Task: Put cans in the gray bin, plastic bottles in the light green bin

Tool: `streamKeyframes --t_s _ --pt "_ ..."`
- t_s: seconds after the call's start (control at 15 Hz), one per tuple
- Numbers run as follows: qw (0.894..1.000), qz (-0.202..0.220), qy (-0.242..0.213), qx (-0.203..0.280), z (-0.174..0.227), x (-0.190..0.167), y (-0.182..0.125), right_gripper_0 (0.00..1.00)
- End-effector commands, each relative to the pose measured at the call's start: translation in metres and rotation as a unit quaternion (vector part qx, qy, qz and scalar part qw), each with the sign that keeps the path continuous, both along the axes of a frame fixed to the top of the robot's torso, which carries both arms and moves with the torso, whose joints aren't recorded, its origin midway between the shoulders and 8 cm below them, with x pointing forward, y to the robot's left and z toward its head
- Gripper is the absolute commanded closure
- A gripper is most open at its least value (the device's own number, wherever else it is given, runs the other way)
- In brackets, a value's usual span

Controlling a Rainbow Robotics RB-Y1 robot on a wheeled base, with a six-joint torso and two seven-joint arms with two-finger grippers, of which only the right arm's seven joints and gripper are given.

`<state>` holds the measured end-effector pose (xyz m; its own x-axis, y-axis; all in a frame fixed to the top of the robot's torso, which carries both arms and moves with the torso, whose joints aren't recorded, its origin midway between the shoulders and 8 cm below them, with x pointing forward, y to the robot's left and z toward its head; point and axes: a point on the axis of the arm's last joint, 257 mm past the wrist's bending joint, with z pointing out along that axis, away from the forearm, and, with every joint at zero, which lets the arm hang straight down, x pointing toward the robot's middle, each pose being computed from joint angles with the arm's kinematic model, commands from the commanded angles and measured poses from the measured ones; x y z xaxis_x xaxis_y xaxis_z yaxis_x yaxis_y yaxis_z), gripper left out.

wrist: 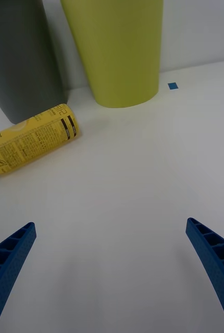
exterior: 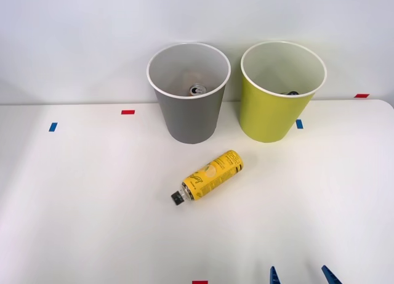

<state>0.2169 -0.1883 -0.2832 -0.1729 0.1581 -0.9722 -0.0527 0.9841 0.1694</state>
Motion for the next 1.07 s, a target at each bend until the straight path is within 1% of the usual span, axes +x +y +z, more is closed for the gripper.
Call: streamKeyframes --t_s 0.07,1.07 --pt "1.000 0.000 0.000 0.000 0.0000 0.0000 0.0000 0.00" --pt "1.000 0.000 0.000 0.000 0.0000 0.0000 0.0000 0.00"
